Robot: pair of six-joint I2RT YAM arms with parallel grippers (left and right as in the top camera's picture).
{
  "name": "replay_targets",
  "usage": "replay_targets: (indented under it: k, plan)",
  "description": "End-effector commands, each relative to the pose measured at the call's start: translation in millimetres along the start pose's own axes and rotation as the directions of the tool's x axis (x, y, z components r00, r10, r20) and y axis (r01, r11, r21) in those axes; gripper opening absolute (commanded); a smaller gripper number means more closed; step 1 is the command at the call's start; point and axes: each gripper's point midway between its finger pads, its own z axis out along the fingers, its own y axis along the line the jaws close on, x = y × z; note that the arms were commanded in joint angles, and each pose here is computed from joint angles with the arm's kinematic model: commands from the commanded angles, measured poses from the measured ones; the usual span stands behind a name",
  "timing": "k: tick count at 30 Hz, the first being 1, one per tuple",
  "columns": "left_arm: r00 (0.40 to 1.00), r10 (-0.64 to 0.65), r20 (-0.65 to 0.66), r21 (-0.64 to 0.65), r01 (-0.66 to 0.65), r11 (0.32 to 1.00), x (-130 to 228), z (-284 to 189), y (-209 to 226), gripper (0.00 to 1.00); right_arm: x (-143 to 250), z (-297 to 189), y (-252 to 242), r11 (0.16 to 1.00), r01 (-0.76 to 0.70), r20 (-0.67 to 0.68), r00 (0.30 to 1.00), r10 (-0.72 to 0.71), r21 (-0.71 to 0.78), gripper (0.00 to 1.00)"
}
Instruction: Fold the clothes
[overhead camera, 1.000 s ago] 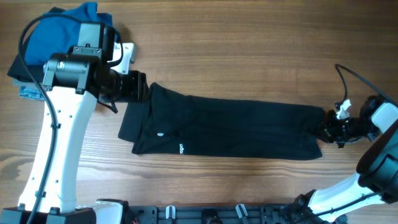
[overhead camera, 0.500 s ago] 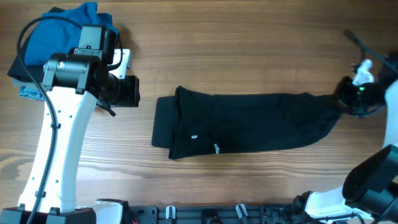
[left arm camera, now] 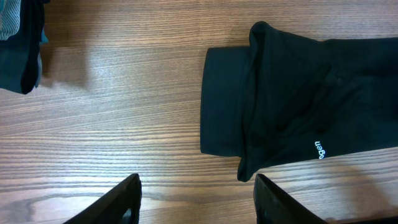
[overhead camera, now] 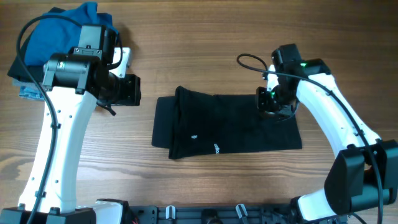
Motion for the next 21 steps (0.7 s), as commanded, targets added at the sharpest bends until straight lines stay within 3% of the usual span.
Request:
replay_targets:
  k: [1,3,6,10,12,15,16,19,21]
  plan:
    - [1.000,-0.006,0.025,-0.009,0.006,1.000,-1,-6,3,0.61,1,2,7,1.000,0.003,0.000,1.000,-0.003,-0.022,0.40]
    - [1.000,-0.006,0.029,-0.009,0.006,1.000,-2,-6,3,0.62,-8,-5,-9,1.000,-0.029,0.046,0.999,0.028,0.012,0.42]
    - [0.999,-0.005,0.047,-0.007,0.005,1.000,-6,-6,3,0.64,-21,-12,-53,0.986,-0.127,0.096,0.989,0.117,0.107,0.56]
    - [0.999,-0.004,0.048,-0.007,0.005,1.000,-6,-6,3,0.64,-12,16,-83,0.972,-0.185,0.011,0.983,0.185,0.145,0.20]
    - [0.999,-0.004,0.051,-0.007,0.005,1.000,-7,-6,3,0.64,3,37,-83,0.973,-0.190,-0.069,0.977,0.200,0.131,0.11]
    - [0.998,-0.004,0.060,-0.006,0.004,1.000,-9,-6,2,0.64,45,54,-35,0.991,0.003,-0.235,0.971,-0.034,-0.132,0.04]
    - [0.998,-0.003,0.065,-0.005,0.004,1.000,-11,-6,2,0.65,58,49,-13,0.963,0.124,-0.252,0.950,-0.184,-0.238,0.04]
    - [0.997,-0.002,0.078,-0.004,0.003,1.000,-14,-7,2,0.66,50,33,4,0.923,0.269,-0.124,0.942,-0.311,-0.275,0.04]
    - [0.997,-0.002,0.081,-0.004,0.003,1.000,-14,-7,2,0.67,23,20,-1,0.947,0.248,0.008,0.968,-0.251,-0.203,0.17]
